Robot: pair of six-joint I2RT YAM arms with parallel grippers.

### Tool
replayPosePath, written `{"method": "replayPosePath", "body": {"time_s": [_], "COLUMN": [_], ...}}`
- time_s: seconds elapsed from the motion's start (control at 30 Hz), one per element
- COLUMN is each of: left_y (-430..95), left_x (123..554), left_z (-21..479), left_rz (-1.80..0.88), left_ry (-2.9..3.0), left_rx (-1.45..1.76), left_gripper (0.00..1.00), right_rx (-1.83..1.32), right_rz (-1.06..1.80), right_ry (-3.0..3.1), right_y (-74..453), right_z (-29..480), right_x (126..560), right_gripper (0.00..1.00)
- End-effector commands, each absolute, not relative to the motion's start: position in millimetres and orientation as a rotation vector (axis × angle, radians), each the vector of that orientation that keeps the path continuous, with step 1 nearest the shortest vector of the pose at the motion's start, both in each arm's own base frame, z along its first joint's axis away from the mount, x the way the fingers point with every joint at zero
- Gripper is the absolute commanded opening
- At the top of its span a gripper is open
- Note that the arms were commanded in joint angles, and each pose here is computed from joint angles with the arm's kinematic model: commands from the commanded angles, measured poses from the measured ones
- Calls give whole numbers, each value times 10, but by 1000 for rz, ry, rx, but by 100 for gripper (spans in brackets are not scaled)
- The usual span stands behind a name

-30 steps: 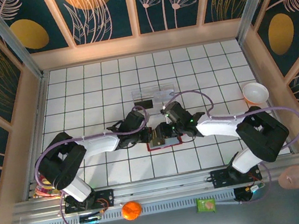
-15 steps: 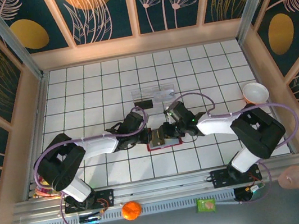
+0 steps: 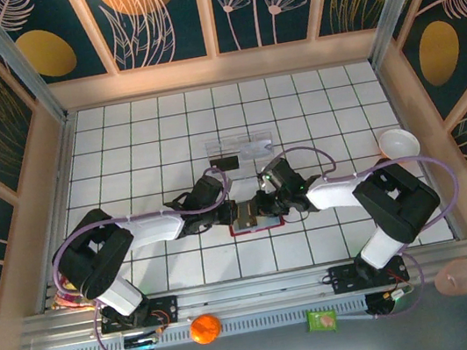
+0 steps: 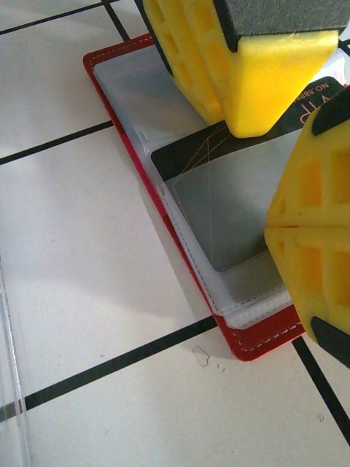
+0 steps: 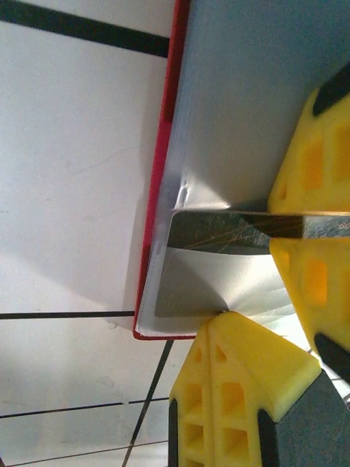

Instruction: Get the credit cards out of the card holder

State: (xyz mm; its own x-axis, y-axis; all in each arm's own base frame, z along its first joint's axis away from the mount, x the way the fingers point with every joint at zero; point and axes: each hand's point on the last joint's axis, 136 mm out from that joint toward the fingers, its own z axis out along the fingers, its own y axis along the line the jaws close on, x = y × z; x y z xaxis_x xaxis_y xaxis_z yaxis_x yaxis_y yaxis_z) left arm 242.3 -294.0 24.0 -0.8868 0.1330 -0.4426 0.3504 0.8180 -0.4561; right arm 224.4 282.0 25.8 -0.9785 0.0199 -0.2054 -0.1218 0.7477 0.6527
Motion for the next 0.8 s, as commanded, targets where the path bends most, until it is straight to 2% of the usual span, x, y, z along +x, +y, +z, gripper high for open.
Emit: {"method": "replayPosePath", "body": {"time_s": [0.0,0.1,0.6,0.77], "left_y": [-2689,-2687,-2759,-2836], "left_x": [2211,2210,2217,2332], "left_z": [-46,-40,16,272], "left_rz": [-654,-654,-707,-745], "left_ry": [2740,2738,2726,2644], "left_rx": [344,342,337,330], "left_gripper": [0,0,0,2], "right_rx": [-64,-43,24,-4], "right_rz": [1059,1055,1046,1048], "right_ry": [2759,2743,2688,2598], "right_y": [2802,2763,2478,2352], "right_z": [199,226,438,654], "right_x": [2208,2220,2211,2264], "right_gripper": [6,0,0,0]}}
